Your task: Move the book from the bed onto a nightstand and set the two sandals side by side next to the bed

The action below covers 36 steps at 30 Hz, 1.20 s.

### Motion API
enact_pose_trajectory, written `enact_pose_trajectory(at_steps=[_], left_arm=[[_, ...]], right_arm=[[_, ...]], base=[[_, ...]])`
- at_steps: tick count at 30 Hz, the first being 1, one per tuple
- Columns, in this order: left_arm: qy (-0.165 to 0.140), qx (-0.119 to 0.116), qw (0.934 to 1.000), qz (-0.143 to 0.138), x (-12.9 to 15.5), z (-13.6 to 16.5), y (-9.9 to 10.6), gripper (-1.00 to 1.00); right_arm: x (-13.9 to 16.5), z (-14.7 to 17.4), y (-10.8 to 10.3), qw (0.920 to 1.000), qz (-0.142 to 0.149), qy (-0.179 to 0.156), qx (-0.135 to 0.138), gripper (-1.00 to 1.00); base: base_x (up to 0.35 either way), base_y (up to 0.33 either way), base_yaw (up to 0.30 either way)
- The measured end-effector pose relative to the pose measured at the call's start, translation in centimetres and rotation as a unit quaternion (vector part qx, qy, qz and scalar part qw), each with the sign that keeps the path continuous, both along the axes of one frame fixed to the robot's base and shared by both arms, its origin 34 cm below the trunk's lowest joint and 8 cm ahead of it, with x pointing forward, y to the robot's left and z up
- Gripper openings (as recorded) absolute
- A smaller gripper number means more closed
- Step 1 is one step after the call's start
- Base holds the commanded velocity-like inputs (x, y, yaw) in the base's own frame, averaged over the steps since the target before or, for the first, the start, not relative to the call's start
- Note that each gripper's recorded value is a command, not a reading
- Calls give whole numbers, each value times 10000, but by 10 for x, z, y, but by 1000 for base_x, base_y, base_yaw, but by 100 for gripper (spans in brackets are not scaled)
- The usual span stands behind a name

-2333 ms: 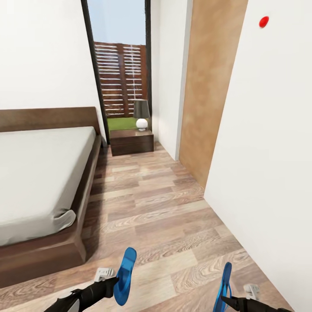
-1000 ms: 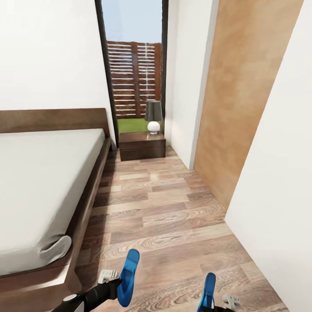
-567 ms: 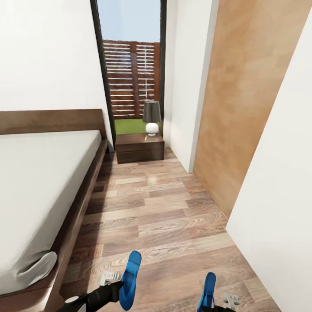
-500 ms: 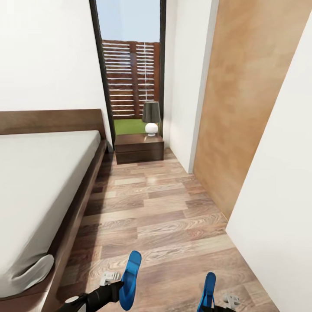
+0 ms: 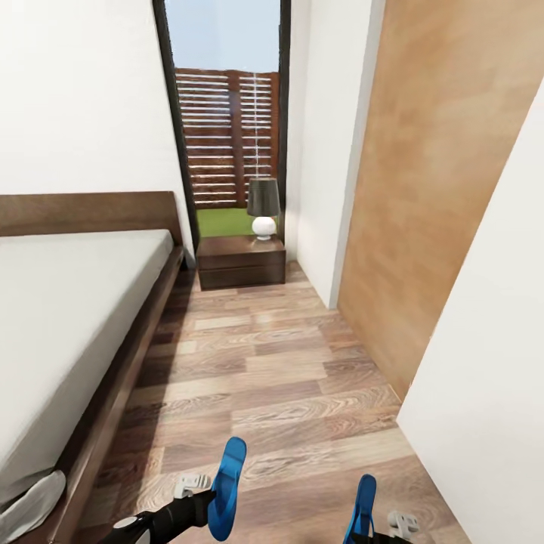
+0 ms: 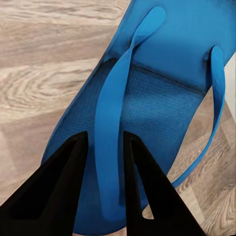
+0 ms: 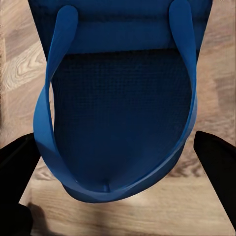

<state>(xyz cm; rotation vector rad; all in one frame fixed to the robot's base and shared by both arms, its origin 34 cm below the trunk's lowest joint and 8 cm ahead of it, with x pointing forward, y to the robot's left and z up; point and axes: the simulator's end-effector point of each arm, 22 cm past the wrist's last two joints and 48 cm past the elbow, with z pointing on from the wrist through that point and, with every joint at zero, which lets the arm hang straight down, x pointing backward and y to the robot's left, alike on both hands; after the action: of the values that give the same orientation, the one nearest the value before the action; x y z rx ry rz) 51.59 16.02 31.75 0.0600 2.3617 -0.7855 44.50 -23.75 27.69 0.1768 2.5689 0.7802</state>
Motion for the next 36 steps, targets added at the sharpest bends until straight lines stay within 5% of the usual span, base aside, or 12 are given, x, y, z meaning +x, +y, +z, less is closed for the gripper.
enact_pose_trajectory(at_steps=[13, 36], left_arm=[[3, 7, 10000, 0, 0, 0, 0, -100], [4, -1, 10000, 16, 0, 0, 0, -100]], right_arm=[[0, 0, 0, 10000, -4, -3, 3, -100], [0, 0, 1, 10000, 10, -1, 3, -100]], base=[[53, -41, 115], [282, -65, 0]])
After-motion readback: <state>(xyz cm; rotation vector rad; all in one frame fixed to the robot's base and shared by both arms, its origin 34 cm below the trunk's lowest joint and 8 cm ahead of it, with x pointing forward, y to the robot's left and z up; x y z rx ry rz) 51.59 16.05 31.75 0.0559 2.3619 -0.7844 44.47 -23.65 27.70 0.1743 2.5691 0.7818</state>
